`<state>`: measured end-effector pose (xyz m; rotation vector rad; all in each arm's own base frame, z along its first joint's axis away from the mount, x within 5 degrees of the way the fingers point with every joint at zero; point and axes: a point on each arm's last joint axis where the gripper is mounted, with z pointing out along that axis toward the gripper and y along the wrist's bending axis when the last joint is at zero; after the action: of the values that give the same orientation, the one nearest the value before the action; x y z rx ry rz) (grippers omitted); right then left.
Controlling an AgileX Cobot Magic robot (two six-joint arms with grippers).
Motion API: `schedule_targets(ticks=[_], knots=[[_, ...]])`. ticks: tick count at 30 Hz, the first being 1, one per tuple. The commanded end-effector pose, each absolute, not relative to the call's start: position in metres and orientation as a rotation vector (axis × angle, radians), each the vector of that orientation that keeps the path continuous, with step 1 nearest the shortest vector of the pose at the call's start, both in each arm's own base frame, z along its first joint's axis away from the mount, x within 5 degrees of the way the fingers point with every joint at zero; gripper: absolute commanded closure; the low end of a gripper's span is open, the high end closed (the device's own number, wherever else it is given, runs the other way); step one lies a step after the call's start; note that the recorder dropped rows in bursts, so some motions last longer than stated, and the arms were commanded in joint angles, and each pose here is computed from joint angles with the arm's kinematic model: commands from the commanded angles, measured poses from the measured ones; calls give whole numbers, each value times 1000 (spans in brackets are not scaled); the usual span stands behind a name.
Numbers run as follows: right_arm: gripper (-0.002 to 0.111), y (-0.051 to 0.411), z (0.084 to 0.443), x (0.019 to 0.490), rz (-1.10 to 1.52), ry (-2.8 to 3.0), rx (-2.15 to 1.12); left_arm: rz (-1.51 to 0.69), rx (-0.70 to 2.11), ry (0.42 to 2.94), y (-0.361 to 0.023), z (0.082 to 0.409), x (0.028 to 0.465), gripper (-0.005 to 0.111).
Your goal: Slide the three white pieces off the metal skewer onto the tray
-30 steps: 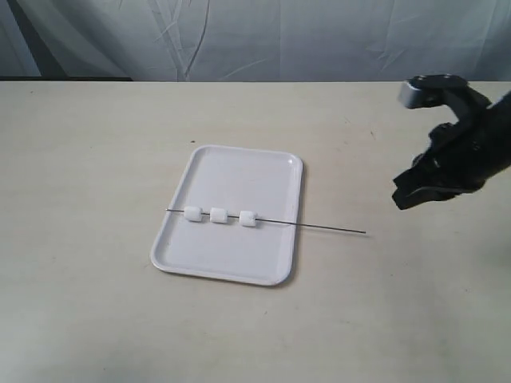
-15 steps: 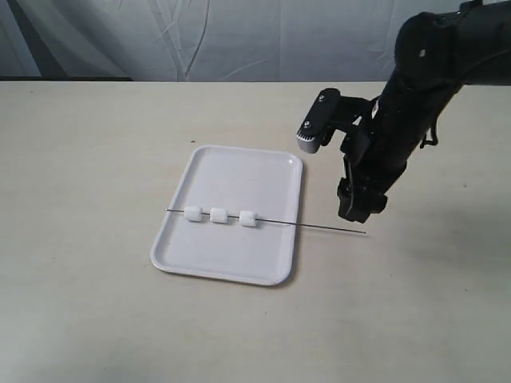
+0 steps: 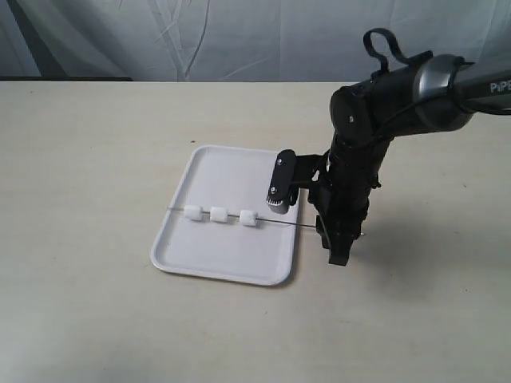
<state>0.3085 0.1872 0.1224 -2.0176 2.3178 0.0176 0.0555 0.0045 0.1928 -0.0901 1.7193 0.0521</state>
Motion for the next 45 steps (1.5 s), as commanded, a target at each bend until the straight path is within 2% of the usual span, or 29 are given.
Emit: schedule_targets(ticks=[1, 11, 12, 14, 15, 22, 31, 35, 36, 37, 41, 43, 44, 45], knots=[[75, 189, 109, 312, 4, 2303, -2041, 53, -92, 1713, 5, 192, 55, 107], [77, 189, 92, 316, -19, 2290, -2060, 53, -92, 1713, 5, 192, 55, 107], [80, 189, 92, 316, -32, 2280, -2072, 53, -92, 1713, 5, 192, 55, 107], [97, 187, 92, 316, -55, 2267, -2097, 53, -92, 1713, 5, 192, 55, 107], [109, 187, 92, 316, -55, 2277, -2094, 53, -92, 1713, 5, 192, 55, 107], [109, 184, 94, 311, -39, 2368, -2091, 53, -92, 1713, 5, 192, 55, 107], [109, 182, 146, 306, -35, 2333, -2020, 62, -85, 1714, 5, 192, 55, 107], [109, 181, 175, 304, -35, 2387, -1948, 317, 134, 1604, 8, 203, 56, 107], [109, 181, 180, 303, -34, 2404, -1929, 296, 117, 1558, 7, 207, 56, 107], [109, 180, 194, 302, -30, 2456, -1884, 61, -93, 1481, 6, 213, 56, 107], [109, 177, 222, 295, -6, 2531, -1761, -373, -494, 1190, 12, 231, 52, 107], [109, 176, 231, 291, 11, 2549, -1706, -560, -619, 1334, 5, 228, 53, 107], [109, 175, 236, 290, 12, 2568, -1664, -538, -568, 1593, -5, 223, 50, 107], [109, 175, 237, 289, 13, 2573, -1655, -621, -595, 1660, -10, 221, 48, 107]])
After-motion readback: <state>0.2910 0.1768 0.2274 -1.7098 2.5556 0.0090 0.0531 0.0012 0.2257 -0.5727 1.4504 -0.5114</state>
